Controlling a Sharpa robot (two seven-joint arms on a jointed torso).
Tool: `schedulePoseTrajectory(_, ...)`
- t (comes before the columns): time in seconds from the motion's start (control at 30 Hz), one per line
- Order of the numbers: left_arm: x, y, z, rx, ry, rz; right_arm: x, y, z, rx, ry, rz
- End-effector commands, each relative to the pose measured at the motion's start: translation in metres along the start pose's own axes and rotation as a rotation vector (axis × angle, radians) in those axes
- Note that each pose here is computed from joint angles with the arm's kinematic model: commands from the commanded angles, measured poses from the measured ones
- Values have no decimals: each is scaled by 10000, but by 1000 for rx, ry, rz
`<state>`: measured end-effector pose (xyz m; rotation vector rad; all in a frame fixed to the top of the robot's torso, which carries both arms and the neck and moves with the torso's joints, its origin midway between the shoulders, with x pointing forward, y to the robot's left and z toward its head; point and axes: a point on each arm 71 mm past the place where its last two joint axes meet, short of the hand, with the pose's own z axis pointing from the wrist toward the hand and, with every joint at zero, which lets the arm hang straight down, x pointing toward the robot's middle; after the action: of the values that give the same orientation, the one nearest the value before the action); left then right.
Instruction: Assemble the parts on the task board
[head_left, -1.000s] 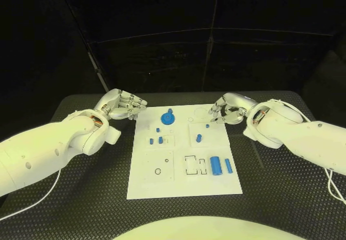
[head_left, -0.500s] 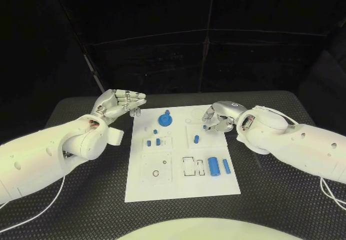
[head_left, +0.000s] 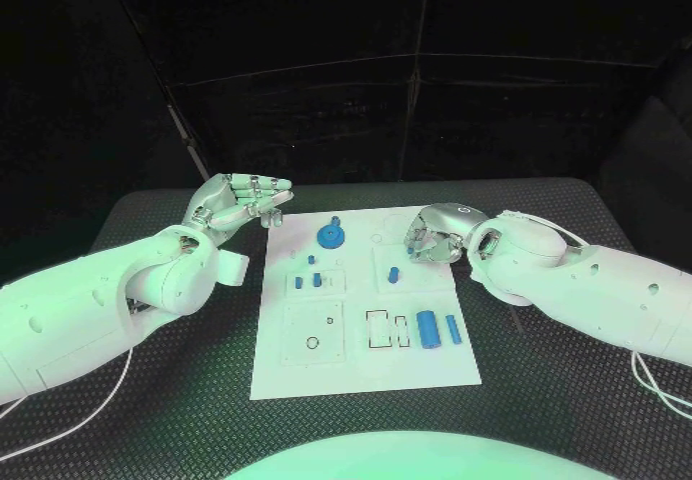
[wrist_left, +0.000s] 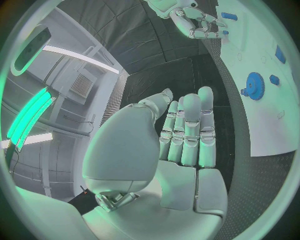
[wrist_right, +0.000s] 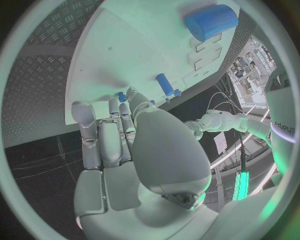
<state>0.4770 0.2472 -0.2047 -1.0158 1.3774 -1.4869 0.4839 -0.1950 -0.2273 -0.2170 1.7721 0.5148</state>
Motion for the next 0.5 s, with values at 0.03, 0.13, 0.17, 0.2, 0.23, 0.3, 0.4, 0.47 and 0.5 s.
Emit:
schedulePoseTrajectory(0.03, 21, -26, 5, 23, 9, -21, 24, 3, 14, 10, 35, -20)
schedulePoseTrajectory(0.13, 24, -25, 6, 22, 9, -22, 39, 13, 29, 12, 44, -21)
schedulePoseTrajectory(0.17, 24, -25, 6, 22, 9, -22, 42, 16, 32, 12, 45, -21)
schedulePoseTrajectory(0.2, 26, -25, 6, 22, 9, -22, 49, 22, 36, 11, 48, -21)
schedulePoseTrajectory(0.23, 26, -25, 6, 22, 10, -22, 58, 27, 37, 10, 51, -21)
schedulePoseTrajectory(0.3, 26, -24, 6, 21, 10, -22, 94, 36, 32, 7, 60, -24)
schedulePoseTrajectory(0.4, 25, -22, 7, 20, 10, -22, 146, 54, 31, 3, 74, -27)
schedulePoseTrajectory(0.47, 25, -21, 8, 20, 10, -22, 164, 65, 33, 2, 79, -28)
schedulePoseTrajectory(0.5, 24, -21, 8, 19, 9, -22, 171, 70, 35, 2, 80, -29)
